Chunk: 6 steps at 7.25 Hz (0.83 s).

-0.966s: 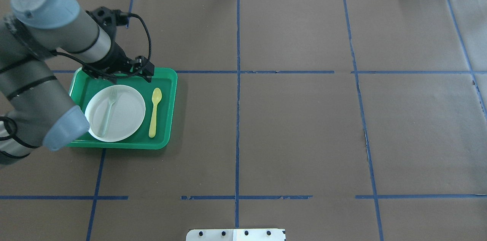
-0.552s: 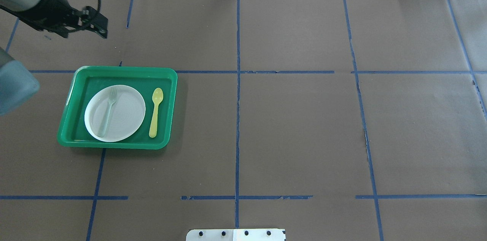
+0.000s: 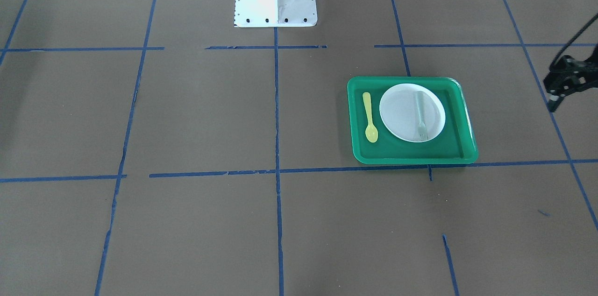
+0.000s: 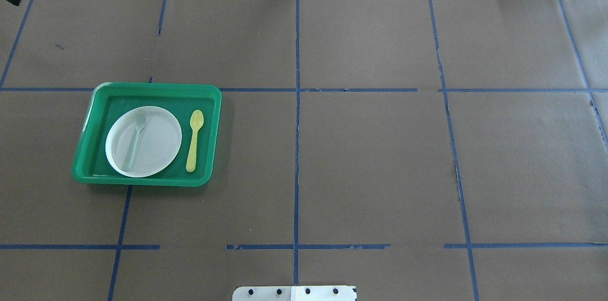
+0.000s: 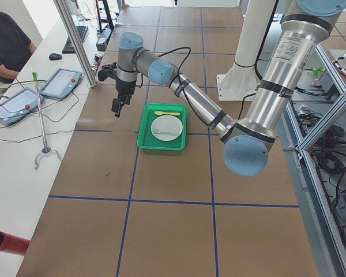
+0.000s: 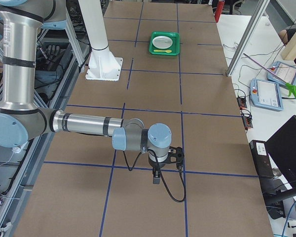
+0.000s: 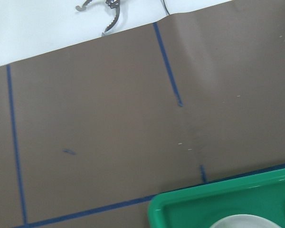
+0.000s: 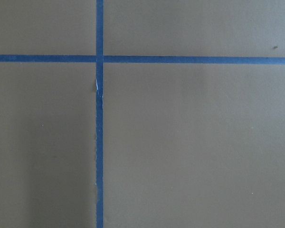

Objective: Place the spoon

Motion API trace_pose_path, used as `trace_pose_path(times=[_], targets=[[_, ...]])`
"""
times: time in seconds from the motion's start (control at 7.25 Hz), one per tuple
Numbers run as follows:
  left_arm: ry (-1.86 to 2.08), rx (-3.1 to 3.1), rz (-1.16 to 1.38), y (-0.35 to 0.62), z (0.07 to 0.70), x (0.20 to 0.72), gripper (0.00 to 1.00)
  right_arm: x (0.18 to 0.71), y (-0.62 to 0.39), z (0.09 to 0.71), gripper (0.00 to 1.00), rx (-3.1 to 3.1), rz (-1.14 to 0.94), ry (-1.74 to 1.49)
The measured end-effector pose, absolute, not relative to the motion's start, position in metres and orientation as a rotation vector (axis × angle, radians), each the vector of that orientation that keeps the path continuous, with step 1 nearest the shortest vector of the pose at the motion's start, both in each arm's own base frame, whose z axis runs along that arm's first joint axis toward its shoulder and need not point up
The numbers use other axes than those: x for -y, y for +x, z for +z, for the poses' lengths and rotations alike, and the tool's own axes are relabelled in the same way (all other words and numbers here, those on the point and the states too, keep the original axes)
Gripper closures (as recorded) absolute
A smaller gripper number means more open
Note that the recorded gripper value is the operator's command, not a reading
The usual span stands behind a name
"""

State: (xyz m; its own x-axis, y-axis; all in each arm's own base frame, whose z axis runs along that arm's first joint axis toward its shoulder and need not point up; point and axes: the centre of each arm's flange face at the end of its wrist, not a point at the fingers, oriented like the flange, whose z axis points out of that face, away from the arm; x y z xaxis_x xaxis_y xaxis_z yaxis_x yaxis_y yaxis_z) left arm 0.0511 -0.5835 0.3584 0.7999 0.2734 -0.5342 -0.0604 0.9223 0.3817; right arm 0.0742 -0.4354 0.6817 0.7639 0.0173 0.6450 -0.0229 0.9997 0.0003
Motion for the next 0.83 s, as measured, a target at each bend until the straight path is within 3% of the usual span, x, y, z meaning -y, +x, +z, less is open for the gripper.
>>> trace_pose_path(times=[0.41, 0.83], targets=[[0.219, -0.727, 0.185, -0.051, 0.516, 0.559, 0.00, 0.435, 0.074, 0.682, 0.00, 0.701, 0.022, 0.008], [0.096, -0.810, 0.099, -0.081, 0.623, 0.501, 0.00, 0.435, 0.074, 0.682, 0.00, 0.701, 0.023, 0.008]])
